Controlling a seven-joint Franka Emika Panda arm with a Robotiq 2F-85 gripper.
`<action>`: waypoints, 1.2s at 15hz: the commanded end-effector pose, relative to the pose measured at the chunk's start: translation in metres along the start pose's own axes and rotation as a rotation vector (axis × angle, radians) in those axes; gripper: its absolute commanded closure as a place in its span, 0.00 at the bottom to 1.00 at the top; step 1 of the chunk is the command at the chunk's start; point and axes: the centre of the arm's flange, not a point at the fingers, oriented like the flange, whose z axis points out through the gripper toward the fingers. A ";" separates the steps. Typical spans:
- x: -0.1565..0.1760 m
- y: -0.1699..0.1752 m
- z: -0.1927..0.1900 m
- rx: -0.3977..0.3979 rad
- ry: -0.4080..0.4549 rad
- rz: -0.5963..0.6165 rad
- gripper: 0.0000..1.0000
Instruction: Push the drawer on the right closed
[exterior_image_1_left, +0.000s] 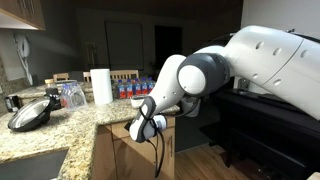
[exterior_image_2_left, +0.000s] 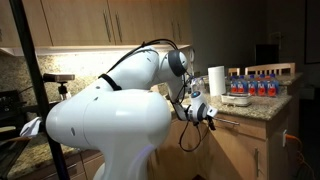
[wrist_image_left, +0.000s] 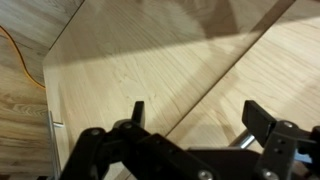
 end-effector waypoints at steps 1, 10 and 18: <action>0.015 0.002 -0.072 -0.024 -0.050 0.010 0.00; -0.028 0.038 -0.184 -0.317 -0.392 0.015 0.00; 0.025 0.056 -0.254 -0.562 -0.632 -0.257 0.00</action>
